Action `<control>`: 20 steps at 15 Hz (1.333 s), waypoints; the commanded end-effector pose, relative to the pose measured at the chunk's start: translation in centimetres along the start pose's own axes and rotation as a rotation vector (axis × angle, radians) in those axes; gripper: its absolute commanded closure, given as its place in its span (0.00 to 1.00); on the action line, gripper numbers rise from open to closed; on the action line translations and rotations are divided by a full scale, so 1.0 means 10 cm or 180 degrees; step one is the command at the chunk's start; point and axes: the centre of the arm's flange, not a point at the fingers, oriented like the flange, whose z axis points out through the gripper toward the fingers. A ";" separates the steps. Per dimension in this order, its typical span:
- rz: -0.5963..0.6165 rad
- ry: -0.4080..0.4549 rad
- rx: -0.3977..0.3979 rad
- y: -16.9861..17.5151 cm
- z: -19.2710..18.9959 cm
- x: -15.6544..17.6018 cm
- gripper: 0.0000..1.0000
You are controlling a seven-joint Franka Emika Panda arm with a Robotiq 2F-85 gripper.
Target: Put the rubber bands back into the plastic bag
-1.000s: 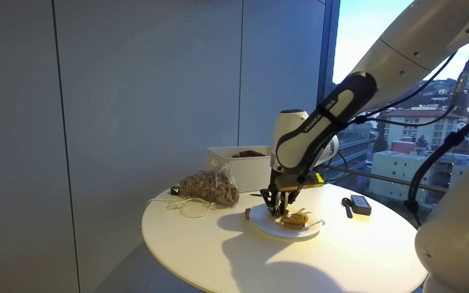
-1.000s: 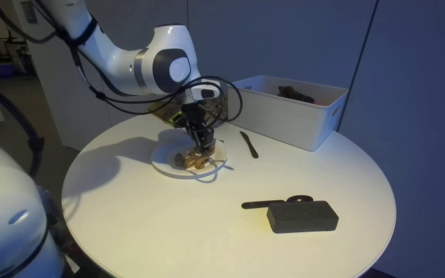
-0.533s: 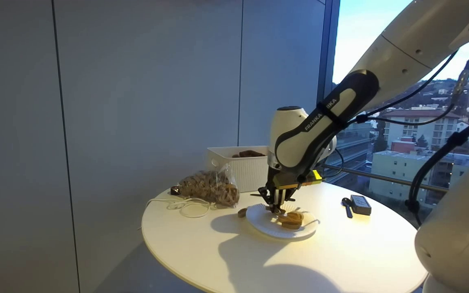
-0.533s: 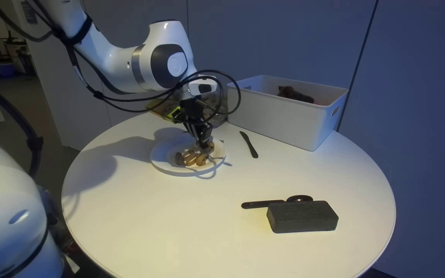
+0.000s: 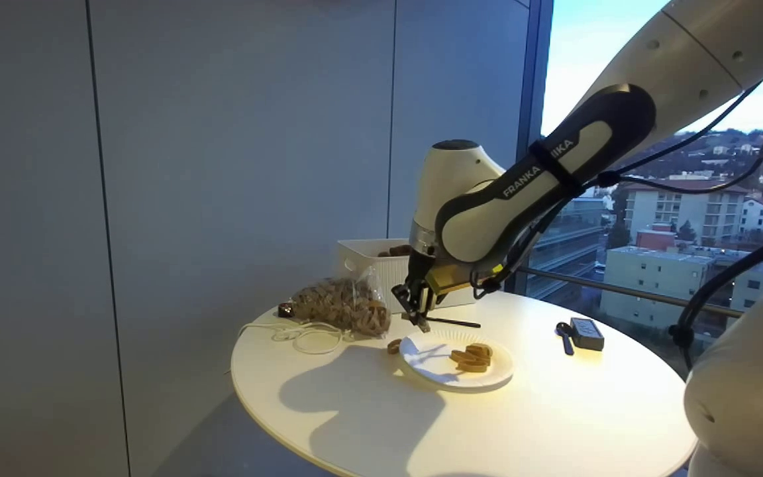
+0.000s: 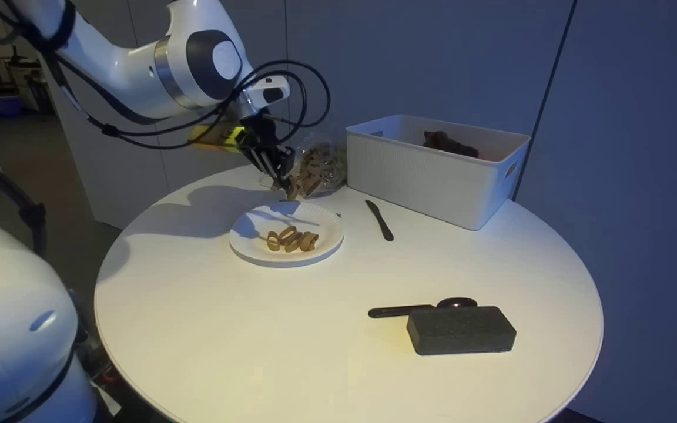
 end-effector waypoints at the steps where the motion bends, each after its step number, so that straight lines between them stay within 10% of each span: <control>1: -0.0290 0.0348 -0.0112 -0.11 -0.05 0.33 0.84; 13: -0.0685 0.0386 0.0390 -0.53 0.58 1.14 0.85; 20: -0.1059 0.0614 -0.0135 -0.63 0.68 1.32 0.78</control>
